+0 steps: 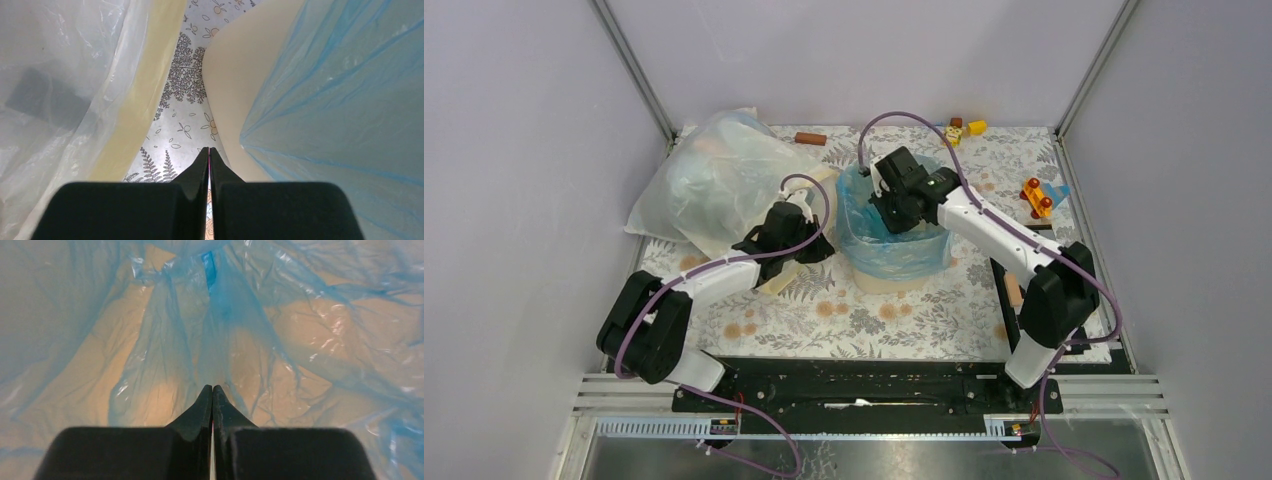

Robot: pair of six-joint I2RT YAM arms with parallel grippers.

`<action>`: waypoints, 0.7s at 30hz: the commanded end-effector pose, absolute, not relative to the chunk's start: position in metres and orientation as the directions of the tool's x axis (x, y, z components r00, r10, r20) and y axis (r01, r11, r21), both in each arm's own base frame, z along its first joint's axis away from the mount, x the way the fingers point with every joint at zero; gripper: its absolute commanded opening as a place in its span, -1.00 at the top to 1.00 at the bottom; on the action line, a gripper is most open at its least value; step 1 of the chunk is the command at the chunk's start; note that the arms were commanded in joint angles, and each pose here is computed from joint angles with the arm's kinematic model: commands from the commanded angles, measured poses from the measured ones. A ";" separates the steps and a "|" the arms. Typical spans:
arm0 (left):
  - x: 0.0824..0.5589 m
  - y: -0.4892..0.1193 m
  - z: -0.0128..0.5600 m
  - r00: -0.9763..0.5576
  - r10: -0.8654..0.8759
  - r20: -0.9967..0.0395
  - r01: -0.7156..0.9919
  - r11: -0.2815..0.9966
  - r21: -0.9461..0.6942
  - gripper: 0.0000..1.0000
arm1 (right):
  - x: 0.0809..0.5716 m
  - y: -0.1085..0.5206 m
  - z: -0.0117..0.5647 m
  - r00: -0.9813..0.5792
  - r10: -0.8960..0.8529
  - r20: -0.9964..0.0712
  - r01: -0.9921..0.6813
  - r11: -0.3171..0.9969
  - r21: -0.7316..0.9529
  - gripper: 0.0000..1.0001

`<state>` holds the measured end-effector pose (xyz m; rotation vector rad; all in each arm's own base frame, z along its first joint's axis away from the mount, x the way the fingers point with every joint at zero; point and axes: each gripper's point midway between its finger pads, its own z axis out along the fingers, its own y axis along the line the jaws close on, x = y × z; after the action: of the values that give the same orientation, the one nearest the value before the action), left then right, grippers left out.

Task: Put the trash bags into the trash bin

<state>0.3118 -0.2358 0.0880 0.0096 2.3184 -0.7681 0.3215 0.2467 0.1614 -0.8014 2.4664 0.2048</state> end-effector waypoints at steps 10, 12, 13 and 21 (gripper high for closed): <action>0.321 -0.244 0.128 -0.698 -0.222 -0.680 0.281 0.790 -0.546 1.00 | 0.320 0.249 0.091 -0.695 -0.555 -0.457 -0.608 0.793 -0.040 1.00; 0.320 -0.245 0.130 -0.698 -0.226 -0.679 0.282 0.786 -0.551 1.00 | 0.319 0.251 0.082 -0.701 -0.561 -0.441 -0.614 0.789 -0.027 1.00; 0.320 -0.244 0.132 -0.694 -0.229 -0.683 0.284 0.784 -0.551 1.00 | 0.318 0.252 0.079 -0.704 -0.564 -0.432 -0.617 0.787 -0.021 1.00; 0.318 -0.237 0.150 -0.659 -0.242 -0.712 0.290 0.791 -0.538 1.00 | 0.313 0.251 0.053 -0.725 -0.572 -0.384 -0.617 0.787 -0.008 1.00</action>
<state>0.3113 -0.2359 0.1177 0.0256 2.2391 -0.7982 0.3154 0.2444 0.0619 -0.8824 2.6118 0.1438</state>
